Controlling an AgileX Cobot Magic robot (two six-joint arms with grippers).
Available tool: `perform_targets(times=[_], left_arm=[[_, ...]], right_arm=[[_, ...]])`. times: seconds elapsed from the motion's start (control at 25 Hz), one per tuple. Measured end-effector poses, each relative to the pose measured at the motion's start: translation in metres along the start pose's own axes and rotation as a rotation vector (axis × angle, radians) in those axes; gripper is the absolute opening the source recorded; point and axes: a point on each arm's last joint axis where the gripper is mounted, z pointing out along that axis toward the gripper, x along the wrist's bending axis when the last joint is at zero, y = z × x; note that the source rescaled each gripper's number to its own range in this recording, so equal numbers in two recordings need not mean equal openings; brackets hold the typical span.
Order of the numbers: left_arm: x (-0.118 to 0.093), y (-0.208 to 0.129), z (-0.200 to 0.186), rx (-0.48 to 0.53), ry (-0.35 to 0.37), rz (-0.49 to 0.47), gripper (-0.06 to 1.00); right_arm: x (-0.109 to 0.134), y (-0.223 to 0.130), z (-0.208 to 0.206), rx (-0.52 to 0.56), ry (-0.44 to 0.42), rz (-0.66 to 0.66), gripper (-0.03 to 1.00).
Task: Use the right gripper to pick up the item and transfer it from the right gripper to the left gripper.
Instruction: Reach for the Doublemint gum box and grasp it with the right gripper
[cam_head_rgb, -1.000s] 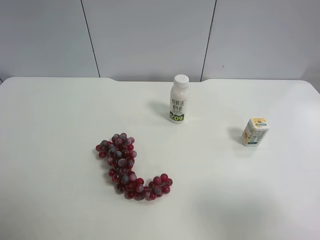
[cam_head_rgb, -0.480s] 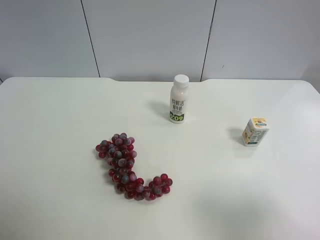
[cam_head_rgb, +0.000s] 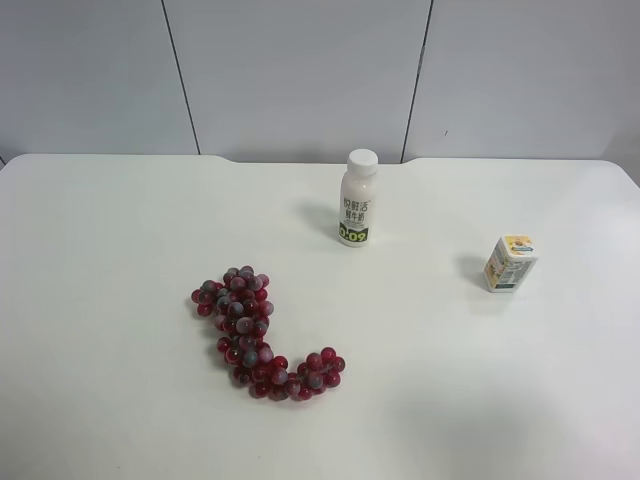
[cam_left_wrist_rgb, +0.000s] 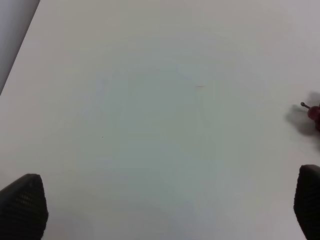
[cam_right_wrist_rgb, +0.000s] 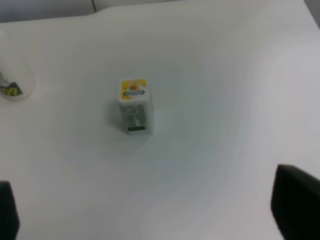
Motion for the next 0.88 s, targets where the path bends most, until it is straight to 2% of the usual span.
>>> perform_targets(times=[0.16,0.28,0.52,0.88], left_arm=[[0.000,0.000,0.000,0.000,0.000,0.000,1.00],[0.000,0.000,0.000,0.000,0.000,0.000,1.00],[0.000,0.000,0.000,0.000,0.000,0.000,1.00],[0.000,0.000,0.000,0.000,0.000,0.000,1.00]], right_arm=[[0.000,0.001,0.001,0.008,0.000,0.000,1.00],[0.001,0.008,0.010,0.080,-0.004,0.002,1.00],[0.003,0.054,0.032,0.243,-0.023,-0.009,1.00],[0.009,0.126,0.098,0.451,-0.035,-0.020,1.00]])
